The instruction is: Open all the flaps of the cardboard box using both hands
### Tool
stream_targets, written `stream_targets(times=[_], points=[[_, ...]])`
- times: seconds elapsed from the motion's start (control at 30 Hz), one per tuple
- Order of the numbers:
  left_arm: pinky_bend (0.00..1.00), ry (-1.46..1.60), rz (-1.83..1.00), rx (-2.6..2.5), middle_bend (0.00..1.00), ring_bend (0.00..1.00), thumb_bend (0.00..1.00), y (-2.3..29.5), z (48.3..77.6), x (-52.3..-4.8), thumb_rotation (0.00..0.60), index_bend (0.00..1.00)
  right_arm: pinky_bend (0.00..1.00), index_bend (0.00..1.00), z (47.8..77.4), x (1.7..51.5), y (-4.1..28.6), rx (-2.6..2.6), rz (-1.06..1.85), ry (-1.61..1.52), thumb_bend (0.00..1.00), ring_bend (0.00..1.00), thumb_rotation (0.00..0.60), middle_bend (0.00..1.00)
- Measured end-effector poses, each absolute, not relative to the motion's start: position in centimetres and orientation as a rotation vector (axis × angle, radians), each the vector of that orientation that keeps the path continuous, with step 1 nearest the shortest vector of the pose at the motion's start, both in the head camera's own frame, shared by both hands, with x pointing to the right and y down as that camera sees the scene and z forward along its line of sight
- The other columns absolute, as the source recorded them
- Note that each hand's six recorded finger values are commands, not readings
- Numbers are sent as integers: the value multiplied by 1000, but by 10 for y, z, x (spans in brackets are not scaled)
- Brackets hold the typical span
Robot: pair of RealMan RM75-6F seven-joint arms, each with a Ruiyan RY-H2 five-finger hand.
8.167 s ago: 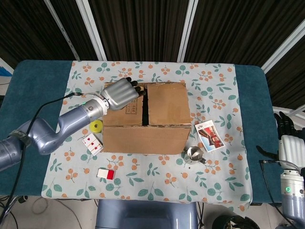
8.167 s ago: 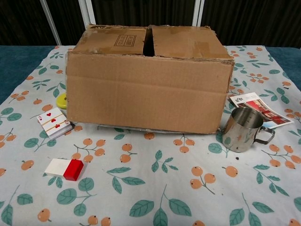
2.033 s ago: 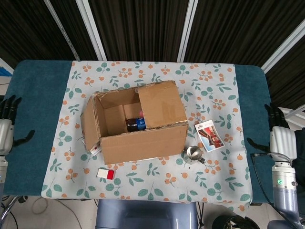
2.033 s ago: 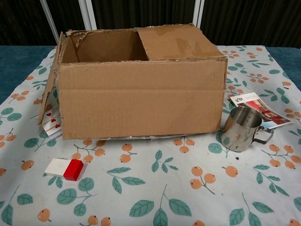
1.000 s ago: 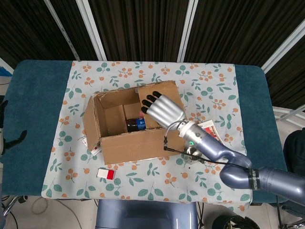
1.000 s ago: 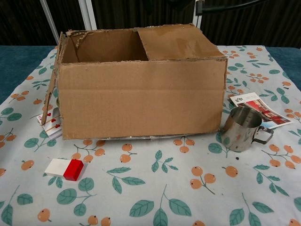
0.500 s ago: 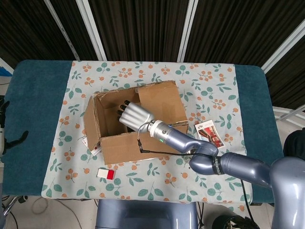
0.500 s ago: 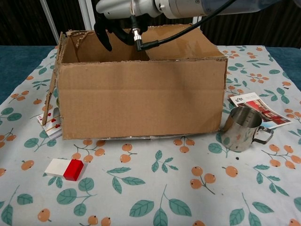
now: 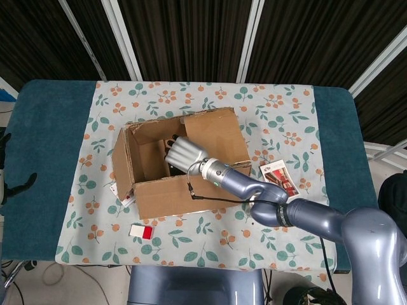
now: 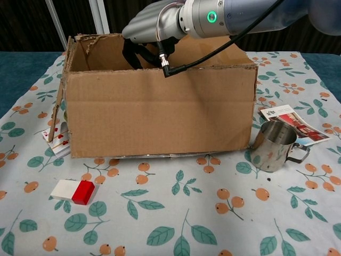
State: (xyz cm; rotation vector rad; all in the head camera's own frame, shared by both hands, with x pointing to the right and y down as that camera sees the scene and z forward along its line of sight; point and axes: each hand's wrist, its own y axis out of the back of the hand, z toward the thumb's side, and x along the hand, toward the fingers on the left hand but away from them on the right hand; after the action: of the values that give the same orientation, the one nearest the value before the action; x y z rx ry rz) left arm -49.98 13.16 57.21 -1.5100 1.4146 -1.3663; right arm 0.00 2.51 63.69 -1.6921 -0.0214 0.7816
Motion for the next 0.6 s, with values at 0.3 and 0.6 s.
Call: stream_targets(times=[0.3,0.6], points=[[0,1425,-1366,-1521,0,0,222,131,573,-500,600,0,266,493,651,9,24,-1707,838,10,990,268,600,371],[0,1432,-1365,-1527,0,0,225,131,573,-501,600,0,266,493,659,18,21,-1701,884,21,986,276,600,378]])
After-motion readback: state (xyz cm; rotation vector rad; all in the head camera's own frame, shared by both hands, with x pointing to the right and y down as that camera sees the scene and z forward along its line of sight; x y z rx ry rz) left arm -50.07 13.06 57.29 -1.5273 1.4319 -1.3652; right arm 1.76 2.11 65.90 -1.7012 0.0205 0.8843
